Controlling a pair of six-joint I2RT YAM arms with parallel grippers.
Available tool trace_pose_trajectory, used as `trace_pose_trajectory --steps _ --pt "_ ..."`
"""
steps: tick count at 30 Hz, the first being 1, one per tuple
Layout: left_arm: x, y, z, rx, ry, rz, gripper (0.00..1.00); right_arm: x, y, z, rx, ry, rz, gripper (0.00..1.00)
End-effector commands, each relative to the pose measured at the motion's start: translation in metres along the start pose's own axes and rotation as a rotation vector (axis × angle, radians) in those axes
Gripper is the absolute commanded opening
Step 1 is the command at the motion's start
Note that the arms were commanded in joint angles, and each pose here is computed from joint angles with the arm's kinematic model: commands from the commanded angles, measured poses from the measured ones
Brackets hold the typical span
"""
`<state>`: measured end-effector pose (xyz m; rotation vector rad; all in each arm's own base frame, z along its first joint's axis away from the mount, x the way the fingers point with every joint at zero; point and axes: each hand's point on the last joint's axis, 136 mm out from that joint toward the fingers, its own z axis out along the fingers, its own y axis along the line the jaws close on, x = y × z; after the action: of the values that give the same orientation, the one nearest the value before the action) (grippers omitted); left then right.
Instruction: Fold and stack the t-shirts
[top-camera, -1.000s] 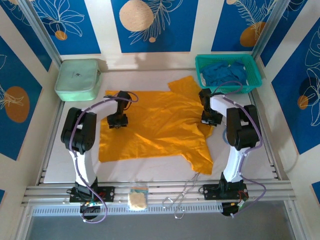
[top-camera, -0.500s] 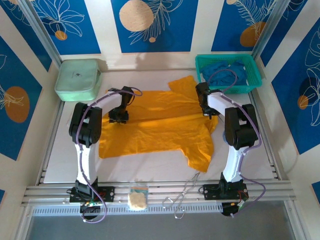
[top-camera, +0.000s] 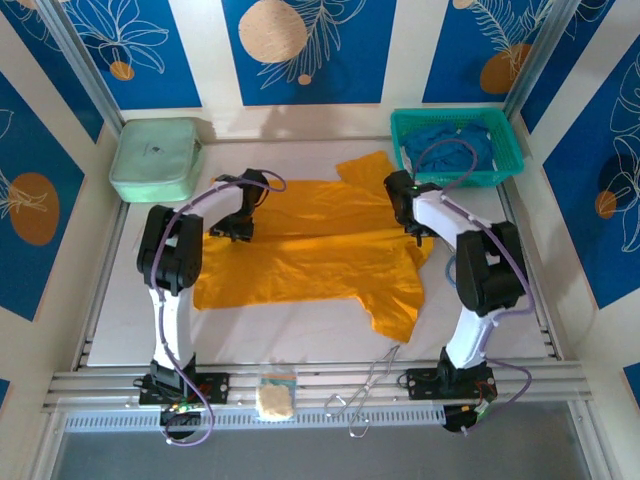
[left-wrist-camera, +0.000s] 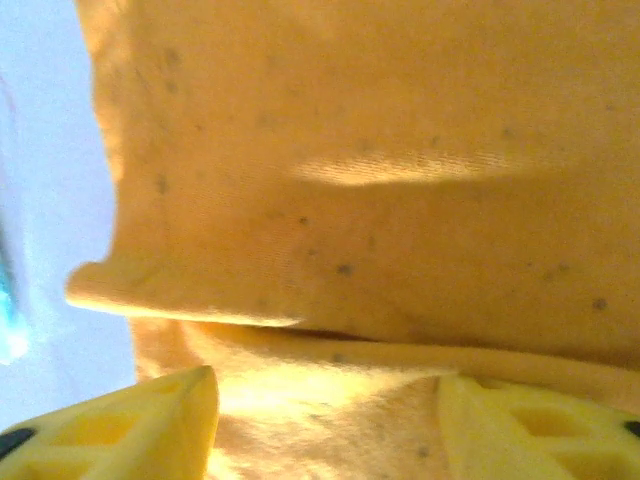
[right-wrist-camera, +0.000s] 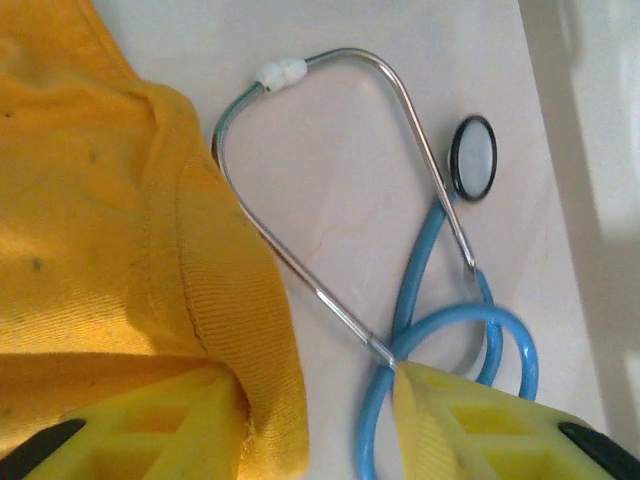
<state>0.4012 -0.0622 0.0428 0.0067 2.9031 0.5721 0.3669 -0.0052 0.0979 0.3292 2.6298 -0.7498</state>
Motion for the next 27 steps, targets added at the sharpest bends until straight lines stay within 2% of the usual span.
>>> trace_pose_trajectory --steps 1,5,9,14,19,23,25,27 --pt "-0.009 0.02 -0.036 -0.006 -0.109 -0.038 0.69 0.035 0.002 -0.022 -0.177 0.12 0.103 0.44" --pt "0.004 0.016 -0.055 0.042 -0.124 -0.041 0.74 0.08 0.019 -0.025 -0.371 0.276 0.164 0.44" --pt "0.022 0.004 -0.049 0.079 -0.08 -0.035 0.75 0.104 0.026 -0.013 -0.441 0.359 0.216 0.43" --pt "0.041 -0.011 -0.023 0.103 -0.028 -0.045 0.74 0.109 0.038 -0.003 -0.488 0.421 0.243 0.44" --pt "0.054 -0.014 0.004 0.049 0.028 -0.03 0.74 0.107 0.053 0.012 -0.49 0.459 0.241 0.42" --pt "0.059 -0.015 0.017 0.02 0.068 -0.007 0.71 0.109 0.056 0.025 -0.448 0.492 0.216 0.3" --pt "0.06 -0.011 0.02 -0.01 0.079 0.005 0.7 0.109 0.049 0.031 -0.394 0.484 0.195 0.15" --pt "0.06 -0.007 0.021 -0.03 0.083 0.017 0.69 0.104 0.034 0.035 -0.314 0.451 0.167 0.08"
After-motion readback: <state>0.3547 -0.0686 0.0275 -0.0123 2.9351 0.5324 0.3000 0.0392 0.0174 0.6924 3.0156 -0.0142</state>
